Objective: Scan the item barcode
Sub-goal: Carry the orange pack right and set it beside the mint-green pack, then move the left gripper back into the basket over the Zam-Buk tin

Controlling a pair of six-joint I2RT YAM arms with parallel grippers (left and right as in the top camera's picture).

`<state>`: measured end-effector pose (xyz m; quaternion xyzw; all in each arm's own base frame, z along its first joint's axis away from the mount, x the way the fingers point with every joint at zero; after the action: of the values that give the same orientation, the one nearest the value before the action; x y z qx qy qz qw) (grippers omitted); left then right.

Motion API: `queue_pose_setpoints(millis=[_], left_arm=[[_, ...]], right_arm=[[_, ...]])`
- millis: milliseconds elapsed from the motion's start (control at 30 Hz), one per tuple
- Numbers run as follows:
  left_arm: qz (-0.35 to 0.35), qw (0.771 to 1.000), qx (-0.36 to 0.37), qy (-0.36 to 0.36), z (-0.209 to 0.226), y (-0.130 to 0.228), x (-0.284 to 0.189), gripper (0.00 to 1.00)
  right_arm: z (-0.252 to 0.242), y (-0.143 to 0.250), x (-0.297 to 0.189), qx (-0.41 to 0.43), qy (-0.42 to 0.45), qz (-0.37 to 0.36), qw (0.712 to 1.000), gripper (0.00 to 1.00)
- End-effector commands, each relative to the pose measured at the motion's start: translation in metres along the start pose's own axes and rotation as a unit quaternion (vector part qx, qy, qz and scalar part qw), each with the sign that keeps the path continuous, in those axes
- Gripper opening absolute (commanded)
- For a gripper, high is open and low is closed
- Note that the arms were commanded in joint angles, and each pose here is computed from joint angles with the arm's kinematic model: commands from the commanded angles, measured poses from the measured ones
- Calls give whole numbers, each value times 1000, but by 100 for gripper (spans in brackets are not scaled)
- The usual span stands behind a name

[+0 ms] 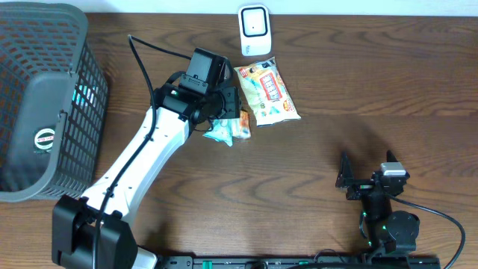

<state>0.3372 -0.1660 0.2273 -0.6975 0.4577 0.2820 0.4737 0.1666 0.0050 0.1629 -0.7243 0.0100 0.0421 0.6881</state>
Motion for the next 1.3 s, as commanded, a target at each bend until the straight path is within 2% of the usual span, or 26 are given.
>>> queue_pose_setpoints(millis=[0,267,400,600,733,1100,1267], left_arm=[[-51,998,42,16,-12,-14,-31,61],[-174,983,38,-31,-2,-31,-96,66],[-252,967,26,-18,3,-41,-139,66],[-383,924,3,2,17,-53,-213,66],[-460,887,-23,-16,40,-54,-261,66],[-529,839,-84,-98,99,-62,-301,66],[-561,809,-110,-141,122,-63,-319,66]], right_arm=[[2,0,0,6,-7,0,1000,99],[2,0,0,6,-7,0,1000,99],[2,0,0,6,-7,0,1000,99],[2,0,0,6,-7,0,1000,99],[2,0,0,6,-7,0,1000,99],[2,0,0,6,-7,0,1000,99],[2,0,0,6,-7,0,1000,99]])
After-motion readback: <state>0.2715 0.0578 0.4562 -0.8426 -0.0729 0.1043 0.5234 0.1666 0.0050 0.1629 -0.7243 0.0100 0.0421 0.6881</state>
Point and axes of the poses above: each gripper's point midway between its finger pads, its own x axis out along the fingers, its own z axis along the line the jaws close on, y = z × x, the point moved 8 cm from there along -x, back along the fingers, and after that the axes turned 6 degrees about -x, right-handed, at the moved point
